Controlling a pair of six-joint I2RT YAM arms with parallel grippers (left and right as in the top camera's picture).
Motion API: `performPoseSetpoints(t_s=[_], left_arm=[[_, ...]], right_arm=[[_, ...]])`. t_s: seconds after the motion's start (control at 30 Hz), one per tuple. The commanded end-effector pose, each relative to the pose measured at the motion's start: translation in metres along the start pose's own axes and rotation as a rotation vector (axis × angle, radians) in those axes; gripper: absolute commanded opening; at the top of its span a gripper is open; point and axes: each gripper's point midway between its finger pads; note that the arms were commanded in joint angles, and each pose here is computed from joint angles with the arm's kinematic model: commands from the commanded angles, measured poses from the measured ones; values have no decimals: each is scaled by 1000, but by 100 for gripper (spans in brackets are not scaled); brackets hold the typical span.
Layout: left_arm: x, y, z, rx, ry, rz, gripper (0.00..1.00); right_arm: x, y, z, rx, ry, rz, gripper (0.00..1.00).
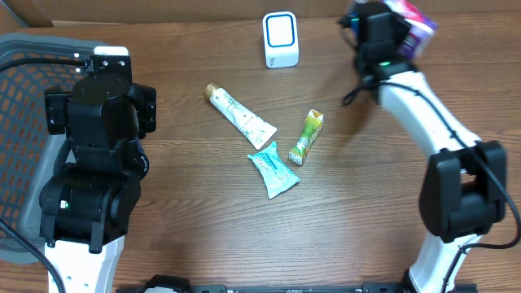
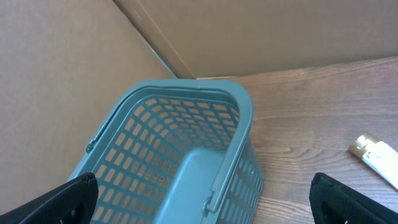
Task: Scan the item barcode
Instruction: 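Carry the pad pack with the right gripper off to the right side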
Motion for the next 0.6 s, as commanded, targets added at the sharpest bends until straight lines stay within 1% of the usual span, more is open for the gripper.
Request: performPoseSetpoints(t_s=[0.0,0.13,0.3,0.37,0.47,0.5,0.53,0.57], left_arm=[[2,2,-3,-11,1,0,100],[2,2,-3,-11,1,0,99],[2,2,-3,-11,1,0,100],[2,2,-3,-11,1,0,100],[2,2,-3,-11,1,0,99],[2,2,-3,-11,1,0,100],[2,2,-3,-11,1,0,100],[2,2,-3,-11,1,0,100]], right_arm=[[-37,-53,26,97,-16,249,4],[-43,-133,60,246,50,412,4],[-45,-226,85,395,132,677,4],[-45,-257,89,438,162,778,4],[-46,-292,94,476,186,930,4],[-48,-303,95,488,184,977,13],[-50,-311,95,498,176,1008,33],[-53,-317,95,505,167,1027,77]])
Point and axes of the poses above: each gripper's point midway between its finger pads, its own z axis out along the fingers, its own x axis along the line the jaws close on, y = z × x, and after that the axes turned 3 degrees about z, right-handed
